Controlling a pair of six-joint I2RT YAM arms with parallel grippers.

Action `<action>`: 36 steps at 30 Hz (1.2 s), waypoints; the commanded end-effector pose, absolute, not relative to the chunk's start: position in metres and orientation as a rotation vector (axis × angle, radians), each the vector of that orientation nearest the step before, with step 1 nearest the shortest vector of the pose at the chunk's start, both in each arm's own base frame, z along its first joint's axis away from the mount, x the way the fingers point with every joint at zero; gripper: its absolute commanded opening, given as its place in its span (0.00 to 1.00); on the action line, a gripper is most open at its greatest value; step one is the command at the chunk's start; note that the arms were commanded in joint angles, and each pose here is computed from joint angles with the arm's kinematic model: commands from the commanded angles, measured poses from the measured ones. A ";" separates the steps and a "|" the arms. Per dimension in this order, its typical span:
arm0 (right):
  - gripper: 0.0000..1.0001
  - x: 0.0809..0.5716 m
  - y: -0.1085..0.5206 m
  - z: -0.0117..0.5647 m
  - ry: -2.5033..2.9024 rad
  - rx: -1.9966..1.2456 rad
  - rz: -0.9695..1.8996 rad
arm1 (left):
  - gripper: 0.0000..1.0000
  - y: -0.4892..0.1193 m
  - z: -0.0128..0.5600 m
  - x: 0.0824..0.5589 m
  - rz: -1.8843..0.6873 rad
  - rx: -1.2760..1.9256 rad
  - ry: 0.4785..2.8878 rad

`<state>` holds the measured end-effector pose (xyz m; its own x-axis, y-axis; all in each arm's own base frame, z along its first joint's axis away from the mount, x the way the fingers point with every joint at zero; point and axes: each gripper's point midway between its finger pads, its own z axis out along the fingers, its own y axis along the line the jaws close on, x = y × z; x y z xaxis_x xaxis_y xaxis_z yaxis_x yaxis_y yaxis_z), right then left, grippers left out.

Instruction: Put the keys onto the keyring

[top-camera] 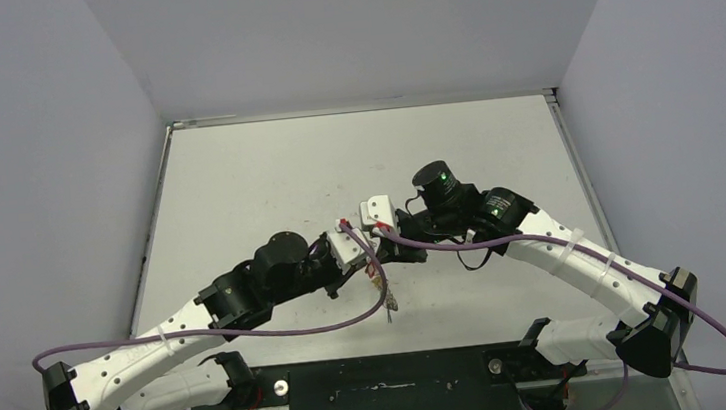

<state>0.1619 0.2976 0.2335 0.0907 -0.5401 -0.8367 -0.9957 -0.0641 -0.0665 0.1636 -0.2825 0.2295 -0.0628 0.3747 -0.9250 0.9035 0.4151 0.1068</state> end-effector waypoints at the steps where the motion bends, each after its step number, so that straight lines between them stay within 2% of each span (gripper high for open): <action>1: 0.00 0.157 0.309 0.264 1.385 -1.657 0.892 | 0.00 -0.270 0.221 0.172 -0.574 1.079 1.704; 25: 0.00 0.170 0.303 0.263 1.500 -1.497 0.874 | 0.01 -0.256 0.220 0.174 -0.629 0.833 1.755; 29: 0.00 0.181 0.289 0.258 1.567 -1.403 0.840 | 0.29 -0.242 0.213 0.181 -0.624 0.634 1.838; 36: 0.00 0.196 0.263 0.258 1.618 -1.235 0.847 | 0.48 -0.239 0.166 0.170 -0.698 0.464 2.046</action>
